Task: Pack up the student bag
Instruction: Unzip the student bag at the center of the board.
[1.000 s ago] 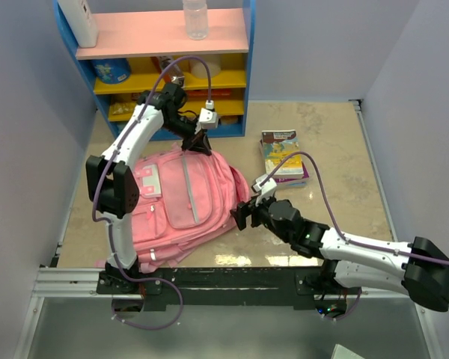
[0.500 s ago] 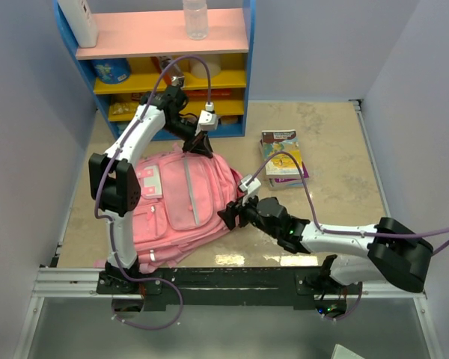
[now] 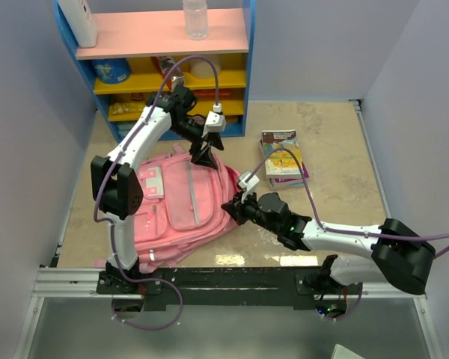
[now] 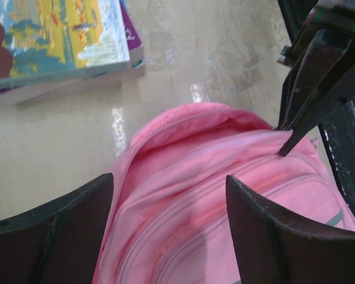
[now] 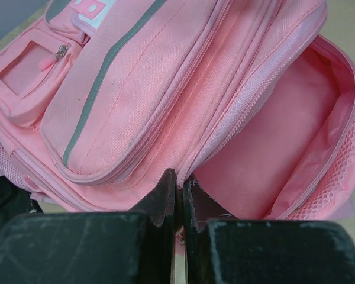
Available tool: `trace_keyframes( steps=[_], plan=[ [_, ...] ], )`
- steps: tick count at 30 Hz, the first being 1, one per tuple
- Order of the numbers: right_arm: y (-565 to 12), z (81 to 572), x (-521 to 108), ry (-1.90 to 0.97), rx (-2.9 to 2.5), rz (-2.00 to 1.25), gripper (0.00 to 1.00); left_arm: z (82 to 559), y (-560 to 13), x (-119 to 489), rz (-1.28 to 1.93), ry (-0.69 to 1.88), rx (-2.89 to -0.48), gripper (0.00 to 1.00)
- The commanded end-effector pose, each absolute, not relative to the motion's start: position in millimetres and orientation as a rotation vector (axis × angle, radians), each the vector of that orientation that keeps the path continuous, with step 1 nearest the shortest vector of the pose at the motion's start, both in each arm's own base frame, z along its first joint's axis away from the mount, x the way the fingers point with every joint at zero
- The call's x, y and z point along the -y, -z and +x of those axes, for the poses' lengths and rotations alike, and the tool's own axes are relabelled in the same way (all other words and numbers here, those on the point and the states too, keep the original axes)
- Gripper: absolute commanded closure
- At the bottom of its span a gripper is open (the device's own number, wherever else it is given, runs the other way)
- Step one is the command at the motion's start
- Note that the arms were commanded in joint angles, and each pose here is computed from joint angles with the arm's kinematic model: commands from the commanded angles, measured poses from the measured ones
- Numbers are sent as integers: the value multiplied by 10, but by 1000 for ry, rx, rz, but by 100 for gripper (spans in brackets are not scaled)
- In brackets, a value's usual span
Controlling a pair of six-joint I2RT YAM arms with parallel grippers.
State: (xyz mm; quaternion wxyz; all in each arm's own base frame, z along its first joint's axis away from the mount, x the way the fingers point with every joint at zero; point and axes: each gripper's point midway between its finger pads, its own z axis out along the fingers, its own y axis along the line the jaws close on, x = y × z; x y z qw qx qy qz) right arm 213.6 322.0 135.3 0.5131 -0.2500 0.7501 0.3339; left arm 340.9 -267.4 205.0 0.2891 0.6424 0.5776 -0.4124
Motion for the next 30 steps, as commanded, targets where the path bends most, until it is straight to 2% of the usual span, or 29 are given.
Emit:
trace_keyframes(
  steps=[1, 9, 15, 18, 20, 22, 23, 25, 26, 27, 28, 29, 30],
  plan=[
    [-1931, 2229, -3422, -847, -1616, -635, 100, 3031, -2516, 2884, 1745, 1151, -1308, 17],
    [-2151, 2259, -3311, -785, -1566, -644, 100, 2738, -2083, 2950, 1902, 1150, -1277, 17],
    [-2382, 2237, -3172, -781, -1486, -597, 100, 2743, -1948, 2901, 1932, 1132, -1313, 22],
    [-2420, 2203, -3207, -802, -1473, -615, 100, 2780, -1978, 2953, 1924, 1139, -1295, 28],
    [-2412, 2214, -3206, -799, -1477, -612, 100, 2757, -1970, 3023, 1936, 1152, -1285, 45],
    [-2416, 2237, -3165, -780, -1478, -595, 100, 2733, -1929, 3018, 1954, 1146, -1288, 57],
    [-2420, 2240, -3155, -778, -1477, -590, 100, 2725, -1918, 3015, 1964, 1138, -1285, 68],
    [-2431, 2234, -3144, -780, -1469, -587, 100, 2726, -1885, 2987, 1980, 1119, -1293, 81],
    [-2433, 2240, -3137, -777, -1472, -580, 100, 2726, -1884, 2980, 1983, 1114, -1295, 94],
    [-2429, 2244, -3133, -775, -1474, -578, 91, 2725, -1895, 2979, 1988, 1105, -1290, 100],
    [-2433, 2244, -3119, -778, -1477, -566, 74, 2734, -1895, 2971, 1992, 1096, -1287, 100],
    [-2442, 2245, -3101, -774, -1476, -560, 51, 2734, -1902, 2966, 1993, 1091, -1286, 100],
    [-2409, 2229, -3076, -771, -1478, -561, 43, 2743, -1906, 2958, 1995, 1083, -1287, 100]
  ],
)
